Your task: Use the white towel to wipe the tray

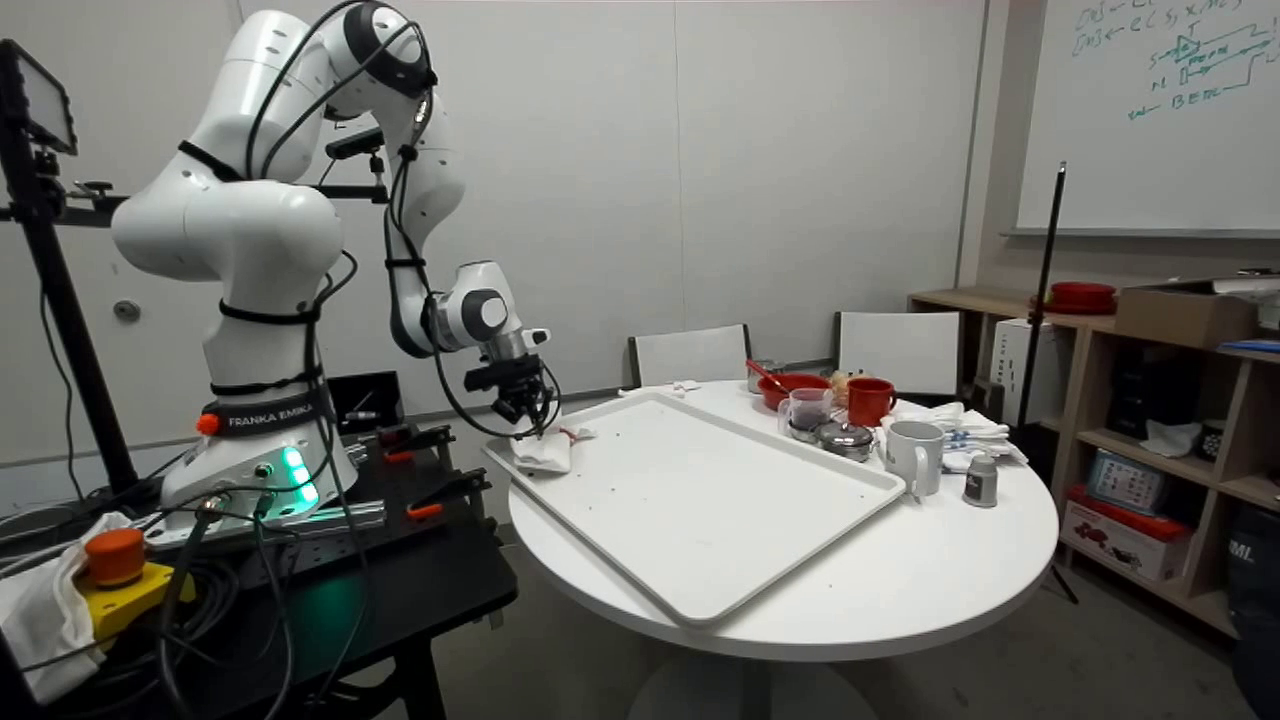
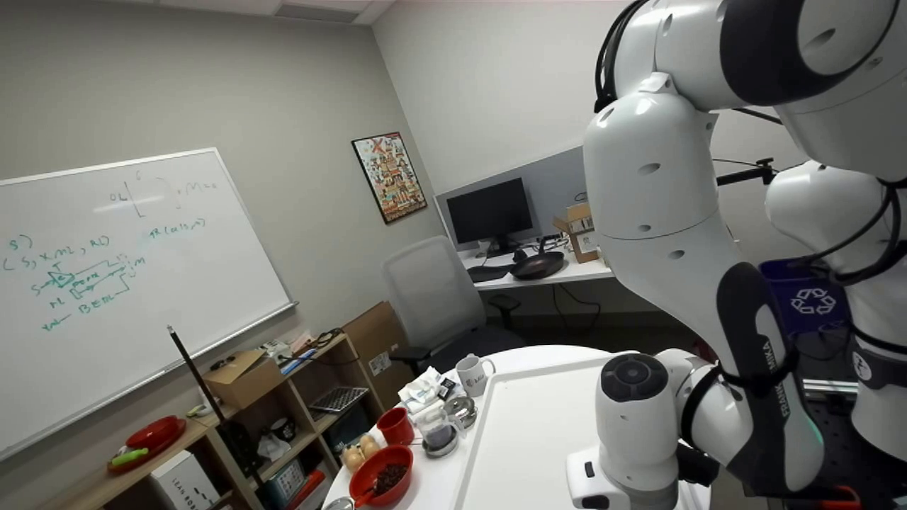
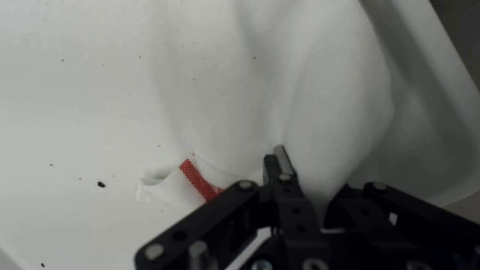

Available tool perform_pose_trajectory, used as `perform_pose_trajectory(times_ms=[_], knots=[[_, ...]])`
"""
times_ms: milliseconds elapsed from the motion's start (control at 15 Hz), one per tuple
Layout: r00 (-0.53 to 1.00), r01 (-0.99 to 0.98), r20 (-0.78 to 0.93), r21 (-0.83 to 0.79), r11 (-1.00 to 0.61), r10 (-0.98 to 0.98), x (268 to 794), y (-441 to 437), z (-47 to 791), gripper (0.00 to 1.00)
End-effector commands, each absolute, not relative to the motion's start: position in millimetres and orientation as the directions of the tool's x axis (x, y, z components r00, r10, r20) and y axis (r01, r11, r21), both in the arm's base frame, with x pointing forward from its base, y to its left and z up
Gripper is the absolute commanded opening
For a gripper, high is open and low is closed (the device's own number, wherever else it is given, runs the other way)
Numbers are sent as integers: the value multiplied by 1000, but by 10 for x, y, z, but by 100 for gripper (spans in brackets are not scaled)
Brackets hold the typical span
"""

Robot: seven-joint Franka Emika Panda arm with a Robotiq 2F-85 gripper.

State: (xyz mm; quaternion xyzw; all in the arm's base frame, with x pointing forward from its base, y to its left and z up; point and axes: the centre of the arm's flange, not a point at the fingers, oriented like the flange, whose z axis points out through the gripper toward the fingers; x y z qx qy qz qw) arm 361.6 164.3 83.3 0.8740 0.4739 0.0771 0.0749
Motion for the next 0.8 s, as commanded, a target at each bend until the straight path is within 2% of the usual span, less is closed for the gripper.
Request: perform_pose_trajectory(times_ms=[0,67,133,267,733], knots=[[581,777,100,226,-587,808,3481,1599,924,4],[592,767,106,229,-599,799,3472,1593,929,12],[604,757,113,227,-612,789,3466,1581,933,35],[619,742,127,228,-630,775,3457,1555,940,40],[647,704,166,245,-667,744,3390,1486,1016,90]])
